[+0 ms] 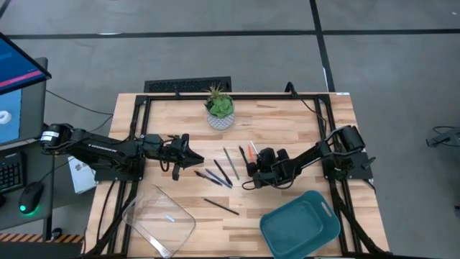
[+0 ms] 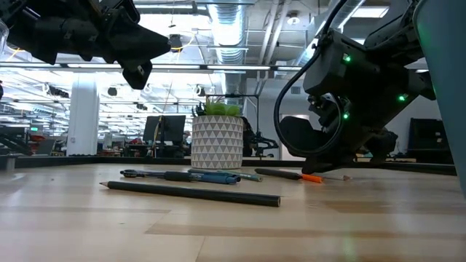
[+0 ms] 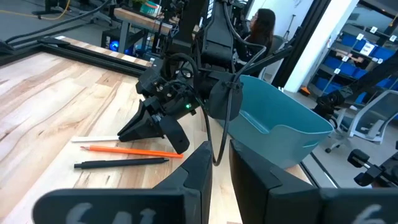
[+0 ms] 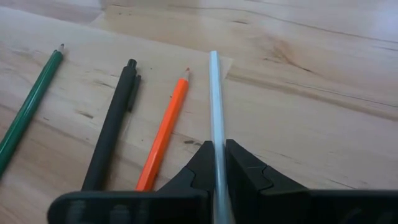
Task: Sort pens & pencils
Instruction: Put the white pencil into the blue bin
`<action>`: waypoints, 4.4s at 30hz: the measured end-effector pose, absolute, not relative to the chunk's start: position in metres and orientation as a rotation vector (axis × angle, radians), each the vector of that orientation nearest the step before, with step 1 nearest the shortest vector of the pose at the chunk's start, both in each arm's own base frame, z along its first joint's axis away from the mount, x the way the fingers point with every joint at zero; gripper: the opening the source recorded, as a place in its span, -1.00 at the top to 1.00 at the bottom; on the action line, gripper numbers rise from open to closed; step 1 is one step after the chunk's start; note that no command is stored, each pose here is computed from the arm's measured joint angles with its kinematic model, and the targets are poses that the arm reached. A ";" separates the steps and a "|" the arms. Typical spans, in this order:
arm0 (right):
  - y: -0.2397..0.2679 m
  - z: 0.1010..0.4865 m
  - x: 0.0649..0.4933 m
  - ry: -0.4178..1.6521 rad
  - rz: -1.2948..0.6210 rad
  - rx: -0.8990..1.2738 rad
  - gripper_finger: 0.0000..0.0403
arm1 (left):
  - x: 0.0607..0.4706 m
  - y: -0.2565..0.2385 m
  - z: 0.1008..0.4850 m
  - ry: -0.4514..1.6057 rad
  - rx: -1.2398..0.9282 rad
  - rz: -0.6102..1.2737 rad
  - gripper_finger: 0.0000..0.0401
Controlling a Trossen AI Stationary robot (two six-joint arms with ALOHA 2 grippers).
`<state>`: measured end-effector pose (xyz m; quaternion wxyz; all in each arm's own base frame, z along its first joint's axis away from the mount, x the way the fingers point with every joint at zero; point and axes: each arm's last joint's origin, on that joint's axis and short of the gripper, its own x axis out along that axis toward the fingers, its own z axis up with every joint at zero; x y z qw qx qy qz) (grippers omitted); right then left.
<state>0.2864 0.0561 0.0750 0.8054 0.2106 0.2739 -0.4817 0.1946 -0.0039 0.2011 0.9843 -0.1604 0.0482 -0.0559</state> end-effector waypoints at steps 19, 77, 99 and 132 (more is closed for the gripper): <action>0.056 0.076 0.286 0.593 -1.024 0.430 0.74 | 0.195 -0.004 0.201 0.098 -0.323 -0.112 0.77; 0.052 0.189 0.303 0.443 -1.027 0.207 0.74 | 0.194 -0.004 0.199 0.121 -0.323 -0.109 0.77; 0.069 0.256 0.270 0.396 -0.814 0.159 0.76 | 0.194 -0.004 0.199 0.120 -0.323 -0.109 0.77; 0.209 0.288 0.159 0.348 -0.090 0.014 0.76 | 0.194 -0.006 0.199 0.132 -0.321 -0.188 0.77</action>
